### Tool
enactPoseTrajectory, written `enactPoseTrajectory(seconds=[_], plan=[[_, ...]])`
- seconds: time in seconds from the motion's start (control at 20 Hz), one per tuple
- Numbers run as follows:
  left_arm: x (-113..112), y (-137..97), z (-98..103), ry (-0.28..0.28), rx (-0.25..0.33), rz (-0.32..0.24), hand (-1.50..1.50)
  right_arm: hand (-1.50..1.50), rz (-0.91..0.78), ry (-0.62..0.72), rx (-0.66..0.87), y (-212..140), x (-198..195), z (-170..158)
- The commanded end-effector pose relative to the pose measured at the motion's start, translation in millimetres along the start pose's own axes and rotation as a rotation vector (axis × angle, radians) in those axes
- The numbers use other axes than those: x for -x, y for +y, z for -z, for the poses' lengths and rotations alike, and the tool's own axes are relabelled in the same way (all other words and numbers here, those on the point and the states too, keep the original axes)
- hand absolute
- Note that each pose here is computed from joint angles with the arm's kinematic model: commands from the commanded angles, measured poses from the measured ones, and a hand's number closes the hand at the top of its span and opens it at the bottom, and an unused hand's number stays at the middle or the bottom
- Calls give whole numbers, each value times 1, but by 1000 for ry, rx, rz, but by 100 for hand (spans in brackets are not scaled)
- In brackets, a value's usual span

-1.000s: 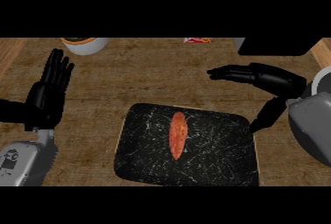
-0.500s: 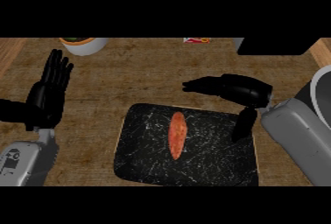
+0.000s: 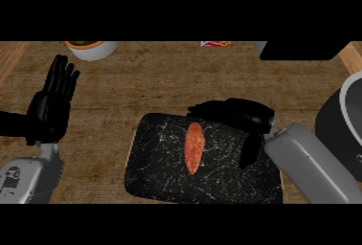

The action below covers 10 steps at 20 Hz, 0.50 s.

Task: Pick the sweet potato from the tray and place it in the pot

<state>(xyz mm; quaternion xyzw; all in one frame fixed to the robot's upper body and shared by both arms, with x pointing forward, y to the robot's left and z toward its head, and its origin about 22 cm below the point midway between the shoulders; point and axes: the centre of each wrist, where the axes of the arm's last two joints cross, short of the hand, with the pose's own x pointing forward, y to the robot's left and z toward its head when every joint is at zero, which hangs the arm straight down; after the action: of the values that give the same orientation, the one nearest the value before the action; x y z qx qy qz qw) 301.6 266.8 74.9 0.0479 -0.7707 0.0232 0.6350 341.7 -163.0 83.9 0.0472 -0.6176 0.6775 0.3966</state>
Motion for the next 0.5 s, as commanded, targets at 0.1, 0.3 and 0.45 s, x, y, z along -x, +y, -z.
enactPoseTrajectory(seconds=[0.1, 0.3, 0.45], plan=[[12, 14, -6, -5, -2, 2, 0, -150, -17, -60, 37, 16, -13, 15], [-14, -6, 7, 2, 3, -7, 0, -150, -52, -20, 51, 32, -18, 17], [1, 2, 2, 3, 12, 1, 0, -150, -71, 51, 31, 37, 0, 21]])
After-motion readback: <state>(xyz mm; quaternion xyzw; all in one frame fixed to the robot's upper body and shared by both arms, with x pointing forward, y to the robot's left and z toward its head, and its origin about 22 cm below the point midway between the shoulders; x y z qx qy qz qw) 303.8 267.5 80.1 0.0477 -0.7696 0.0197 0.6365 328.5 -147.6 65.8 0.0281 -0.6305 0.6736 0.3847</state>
